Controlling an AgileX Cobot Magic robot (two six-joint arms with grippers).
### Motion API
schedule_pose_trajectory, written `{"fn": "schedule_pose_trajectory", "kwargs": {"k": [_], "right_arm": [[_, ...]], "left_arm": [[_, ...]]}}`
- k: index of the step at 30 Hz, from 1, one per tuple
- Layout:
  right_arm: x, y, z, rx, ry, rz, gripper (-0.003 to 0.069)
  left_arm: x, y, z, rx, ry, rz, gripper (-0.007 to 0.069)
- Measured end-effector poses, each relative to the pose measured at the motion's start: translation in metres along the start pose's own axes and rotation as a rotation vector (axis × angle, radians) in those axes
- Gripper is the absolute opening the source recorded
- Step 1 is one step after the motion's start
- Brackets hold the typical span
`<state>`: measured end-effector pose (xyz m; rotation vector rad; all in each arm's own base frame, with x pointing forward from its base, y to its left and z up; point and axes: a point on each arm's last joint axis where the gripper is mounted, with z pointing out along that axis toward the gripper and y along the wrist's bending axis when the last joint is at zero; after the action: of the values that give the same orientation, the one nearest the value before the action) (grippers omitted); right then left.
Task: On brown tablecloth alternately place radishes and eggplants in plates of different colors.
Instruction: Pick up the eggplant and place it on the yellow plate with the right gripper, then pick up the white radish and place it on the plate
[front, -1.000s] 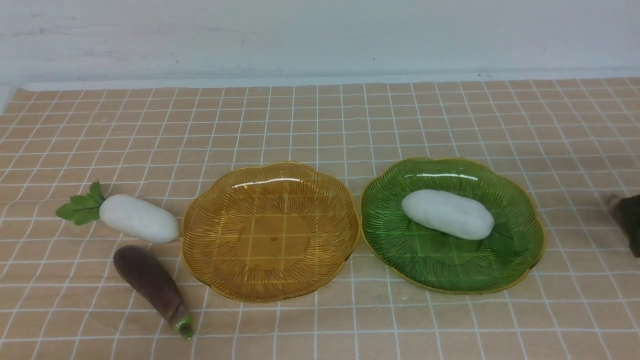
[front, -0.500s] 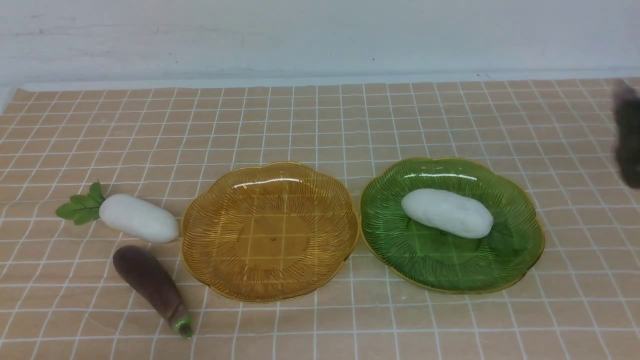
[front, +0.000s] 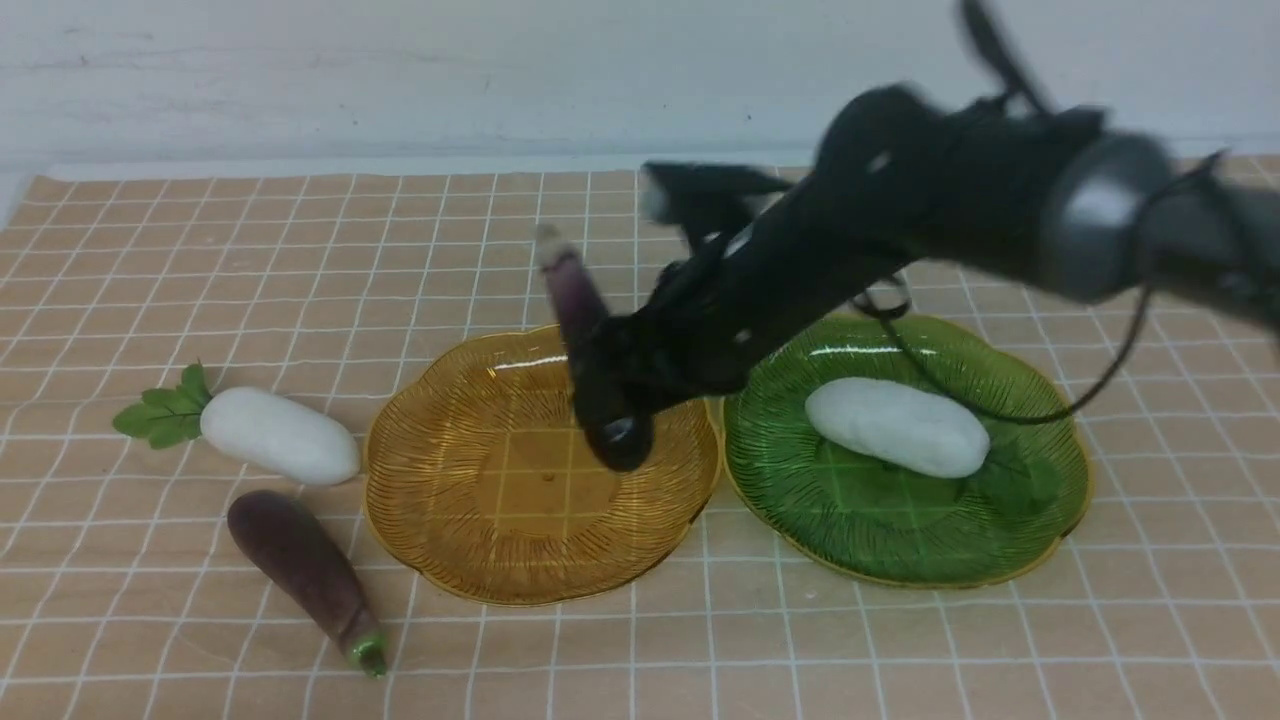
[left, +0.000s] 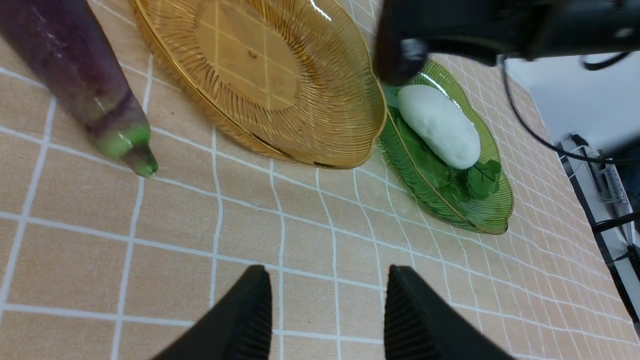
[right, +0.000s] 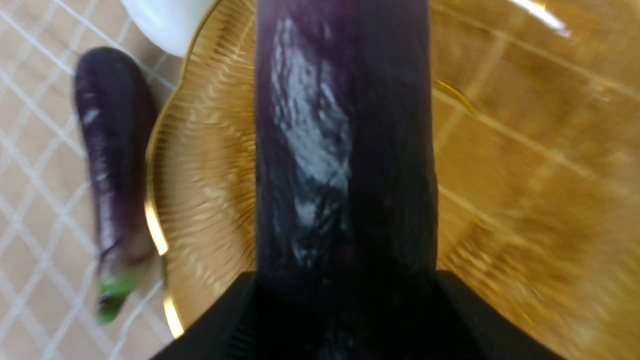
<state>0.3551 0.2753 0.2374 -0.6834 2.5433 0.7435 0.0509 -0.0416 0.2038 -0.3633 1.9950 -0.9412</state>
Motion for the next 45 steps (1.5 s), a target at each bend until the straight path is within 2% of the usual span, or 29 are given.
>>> {"fn": "schedule_pose_trajectory", "kwargs": {"k": [3, 6, 8, 10, 12, 14, 15, 18, 19, 20, 21, 22, 23, 25, 28, 32, 34, 35, 37, 39, 43, 45], "right_arm": [[0.003, 0.004, 0.021, 0.012, 0.017, -0.033, 0.0415], [0.006, 0.002, 0.030, 0.020, 0.046, -0.042, 0.0524], [0.005, 0.001, 0.026, 0.012, 0.080, -0.037, 0.0617], [0.001, 0.001, 0.019, 0.001, 0.110, -0.030, 0.0649], [-0.006, -0.002, 0.004, -0.011, 0.167, -0.015, 0.0648], [-0.015, -0.003, -0.012, -0.011, 0.190, -0.016, 0.0589], [-0.019, -0.004, -0.019, -0.003, 0.186, -0.022, 0.0535], [-0.026, -0.009, -0.048, 0.071, 0.152, -0.057, 0.0307], [-0.027, -0.009, -0.050, 0.071, 0.148, -0.057, 0.0290], [-0.027, -0.008, -0.060, 0.095, 0.139, -0.064, 0.0202], [-0.026, -0.007, -0.068, 0.112, 0.131, -0.067, 0.0151], [-0.021, -0.006, -0.082, 0.141, 0.123, -0.068, 0.0050], [-0.013, -0.002, -0.099, 0.158, 0.109, -0.074, 0.0015], [-0.007, 0.002, -0.113, 0.167, 0.106, -0.078, 0.0002], [0.014, 0.010, -0.138, 0.173, 0.106, -0.083, -0.0013], [0.043, 0.017, -0.161, 0.176, 0.117, -0.080, -0.0015], [0.055, 0.018, -0.168, 0.176, 0.127, -0.077, -0.0015], [0.061, 0.019, -0.172, 0.176, 0.125, -0.078, -0.0015], [0.065, 0.020, -0.173, 0.176, 0.130, -0.077, -0.0015], [0.071, 0.021, -0.183, 0.194, 0.114, -0.091, -0.0015], [0.074, 0.021, -0.190, 0.219, 0.103, -0.109, -0.0015], [0.074, 0.021, -0.193, 0.235, 0.095, -0.120, -0.0015]], "left_arm": [[-0.002, -0.002, -0.001, -0.011, 0.001, -0.008, 0.0294], [-0.008, -0.007, -0.003, -0.046, 0.022, 0.003, 0.0294], [-0.017, -0.012, -0.005, -0.110, 0.056, 0.026, 0.0294], [-0.027, -0.017, -0.008, -0.199, 0.092, 0.046, 0.0294], [-0.038, -0.018, -0.010, -0.311, 0.124, 0.083, 0.0294], [-0.052, -0.019, -0.010, -0.416, 0.122, 0.112, 0.0294], [-0.059, -0.018, -0.009, -0.468, 0.119, 0.121, 0.0297], [-0.076, -0.013, 0.002, -0.594, 0.130, 0.143, 0.0323], [-0.077, -0.013, 0.004, -0.601, 0.140, 0.137, 0.0328], [-0.083, -0.012, 0.010, -0.624, 0.144, 0.138, 0.0340], [-0.085, -0.012, 0.013, -0.638, 0.153, 0.140, 0.0351], [-0.096, -0.011, 0.026, -0.670, 0.172, 0.133, 0.0386], [-0.105, -0.014, 0.034, -0.676, 0.171, 0.131, 0.0407], [-0.114, -0.017, 0.043, -0.680, 0.170, 0.128, 0.0429], [-0.147, -0.022, 0.085, -0.686, 0.174, 0.123, 0.0501], [-0.177, -0.022, 0.130, -0.693, 0.185, 0.115, 0.0558], [-0.186, -0.012, 0.159, -0.718, 0.222, 0.101, 0.0584], [-0.198, -0.004, 0.191, -0.735, 0.241, 0.078, 0.0599], [-0.199, 0.004, 0.207, -0.754, 0.264, 0.063, 0.0599], [-0.209, 0.023, 0.252, -0.813, 0.341, 0.011, 0.0599], [-0.211, 0.045, 0.291, -0.917, 0.453, -0.035, 0.0599], [-0.213, 0.055, 0.307, -1.010, 0.561, -0.064, 0.0599]]}}
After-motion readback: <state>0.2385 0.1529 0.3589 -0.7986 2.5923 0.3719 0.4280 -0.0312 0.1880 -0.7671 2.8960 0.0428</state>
